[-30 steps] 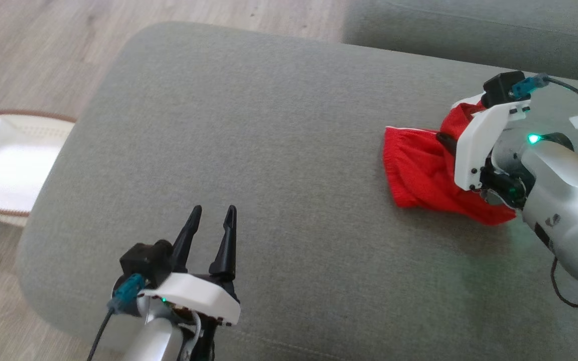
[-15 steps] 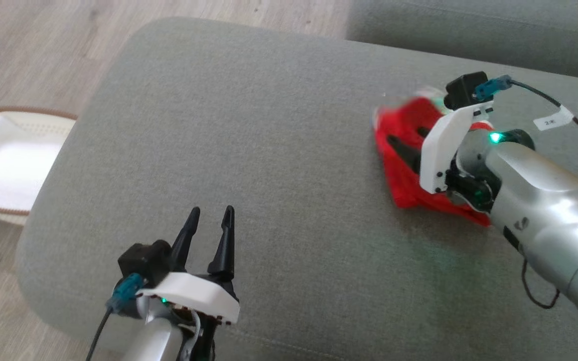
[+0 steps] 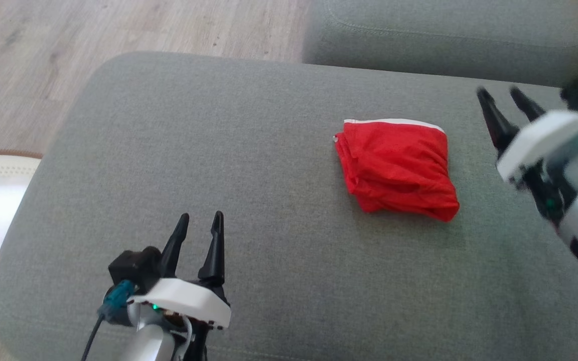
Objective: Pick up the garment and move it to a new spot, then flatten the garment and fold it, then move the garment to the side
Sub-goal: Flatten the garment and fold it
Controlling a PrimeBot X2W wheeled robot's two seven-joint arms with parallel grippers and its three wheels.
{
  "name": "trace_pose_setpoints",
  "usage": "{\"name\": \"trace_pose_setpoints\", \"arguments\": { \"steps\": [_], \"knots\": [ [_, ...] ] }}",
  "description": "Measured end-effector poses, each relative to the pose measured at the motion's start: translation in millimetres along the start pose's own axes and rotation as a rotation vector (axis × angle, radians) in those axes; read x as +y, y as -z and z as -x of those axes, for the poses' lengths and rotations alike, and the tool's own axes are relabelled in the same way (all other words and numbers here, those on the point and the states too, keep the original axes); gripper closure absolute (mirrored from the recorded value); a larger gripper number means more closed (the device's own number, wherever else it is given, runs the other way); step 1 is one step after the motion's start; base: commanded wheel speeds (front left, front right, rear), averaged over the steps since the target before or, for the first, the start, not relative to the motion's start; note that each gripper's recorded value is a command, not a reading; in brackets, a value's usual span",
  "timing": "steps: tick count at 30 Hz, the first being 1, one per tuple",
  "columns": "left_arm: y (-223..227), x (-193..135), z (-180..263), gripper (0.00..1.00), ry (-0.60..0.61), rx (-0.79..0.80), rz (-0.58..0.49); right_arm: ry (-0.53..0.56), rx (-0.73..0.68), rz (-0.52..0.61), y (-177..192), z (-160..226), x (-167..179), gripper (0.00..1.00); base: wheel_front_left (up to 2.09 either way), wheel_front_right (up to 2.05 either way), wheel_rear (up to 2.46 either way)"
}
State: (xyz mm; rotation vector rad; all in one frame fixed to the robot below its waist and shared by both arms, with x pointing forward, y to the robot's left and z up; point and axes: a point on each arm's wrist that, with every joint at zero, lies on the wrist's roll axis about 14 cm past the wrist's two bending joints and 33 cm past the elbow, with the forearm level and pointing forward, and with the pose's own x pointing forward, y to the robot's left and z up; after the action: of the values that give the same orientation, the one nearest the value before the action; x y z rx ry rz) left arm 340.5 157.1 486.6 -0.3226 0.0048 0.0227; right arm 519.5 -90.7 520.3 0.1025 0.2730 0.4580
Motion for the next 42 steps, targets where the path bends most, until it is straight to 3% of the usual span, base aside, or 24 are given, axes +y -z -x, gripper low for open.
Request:
{"name": "trace_pose_setpoints", "arguments": {
  "steps": [5,12,17,21,28,42],
  "knots": [
    [-3,-1,1,0.0,0.006,-0.011,-0.007,0.053,0.01,-0.052,21,11,-14,0.0,0.0,0.0,0.0],
    [-13,2,4,0.0,0.001,-0.046,-0.02,0.066,-0.142,-0.126,-19,18,-19,0.0,0.0,0.0,0.0],
    [-22,0,2,0.0,0.013,-0.074,-0.053,0.112,-0.304,-0.106,-55,49,-45,0.0,0.0,0.0,0.0],
    [-32,-5,-2,0.0,0.034,-0.108,-0.082,0.15,-0.339,-0.094,-29,83,-52,0.0,0.0,0.0,0.0],
    [-34,-13,-4,0.0,0.064,-0.118,-0.134,0.184,-0.358,-0.1,25,132,-28,0.0,0.0,0.0,0.0],
    [-29,-28,-15,0.0,0.12,-0.109,-0.206,0.303,-0.367,-0.079,54,175,-24,0.0,0.0,0.0,0.0]
  ]
}}
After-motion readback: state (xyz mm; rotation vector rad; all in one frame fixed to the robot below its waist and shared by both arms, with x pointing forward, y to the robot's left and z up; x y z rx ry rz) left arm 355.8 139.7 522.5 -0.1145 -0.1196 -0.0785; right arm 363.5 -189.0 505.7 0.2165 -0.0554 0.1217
